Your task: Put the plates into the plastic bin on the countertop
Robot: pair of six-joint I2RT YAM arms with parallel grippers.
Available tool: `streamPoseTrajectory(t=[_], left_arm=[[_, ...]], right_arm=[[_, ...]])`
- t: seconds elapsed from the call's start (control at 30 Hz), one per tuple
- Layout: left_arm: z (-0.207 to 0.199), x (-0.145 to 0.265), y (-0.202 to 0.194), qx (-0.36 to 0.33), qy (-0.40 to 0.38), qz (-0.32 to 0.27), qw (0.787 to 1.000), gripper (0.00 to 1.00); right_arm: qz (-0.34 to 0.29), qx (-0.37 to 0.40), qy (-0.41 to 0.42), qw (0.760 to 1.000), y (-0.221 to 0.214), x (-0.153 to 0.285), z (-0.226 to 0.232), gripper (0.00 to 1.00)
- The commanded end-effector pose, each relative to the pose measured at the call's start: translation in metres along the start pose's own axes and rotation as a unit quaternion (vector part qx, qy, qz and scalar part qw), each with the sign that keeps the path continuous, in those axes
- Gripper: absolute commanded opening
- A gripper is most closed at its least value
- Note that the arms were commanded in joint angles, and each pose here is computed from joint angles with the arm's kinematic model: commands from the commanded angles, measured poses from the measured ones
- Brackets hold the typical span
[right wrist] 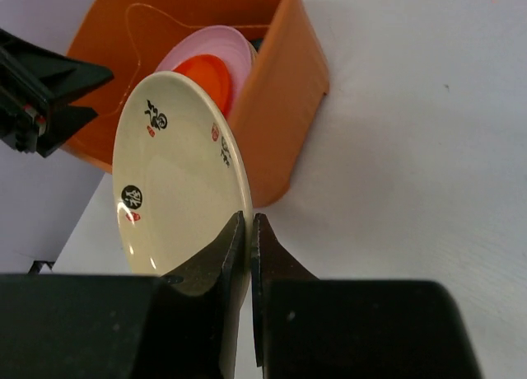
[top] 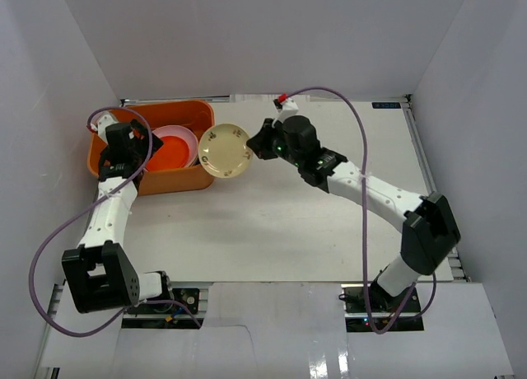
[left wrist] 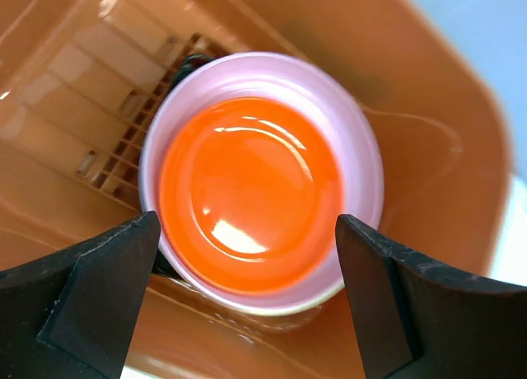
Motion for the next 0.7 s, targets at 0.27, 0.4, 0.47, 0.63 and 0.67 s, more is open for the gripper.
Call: streamPoseTrajectory(t=[0.27, 0.4, 0.47, 0.63, 0.67], left_arm=[[-0.128, 0.171, 0.028, -0.034, -0.399, -0.040, 0.916, 0.98], [-0.125, 0.217, 0.040, -0.057, -0.451, -0.063, 0.888, 0.98], [-0.120, 0.225, 0.035, -0.068, -0.461, -0.054, 0.883, 0.98], [-0.105, 0.225, 0.015, -0.081, -0.458, -0.027, 0.885, 0.98], [-0.103, 0.224, 0.012, -0.082, -0.456, -0.025, 0.886, 0.98]], right_arm=[[-0.090, 0.045, 0.024, 0.995, 0.064, -0.131, 0.065, 0.08], [-0.106, 0.056, 0.038, 0.992, 0.066, -0.167, 0.083, 0.08], [-0.112, 0.057, 0.045, 0.991, 0.058, -0.183, 0.091, 0.08], [-0.104, 0.053, 0.061, 0.991, 0.026, -0.201, 0.105, 0.08], [-0.103, 0.053, 0.059, 0.991, 0.024, -0.202, 0.107, 0.08]])
Point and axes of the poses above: each gripper's point midway between its finger pads, its own x axis back along the fingers, its own z axis along the line the jaws close on, y = z × x, the point moved 8 cm from there along x, back along the fingers, and after that the axes turned 10 degrees about x, right-handed, at the moved point
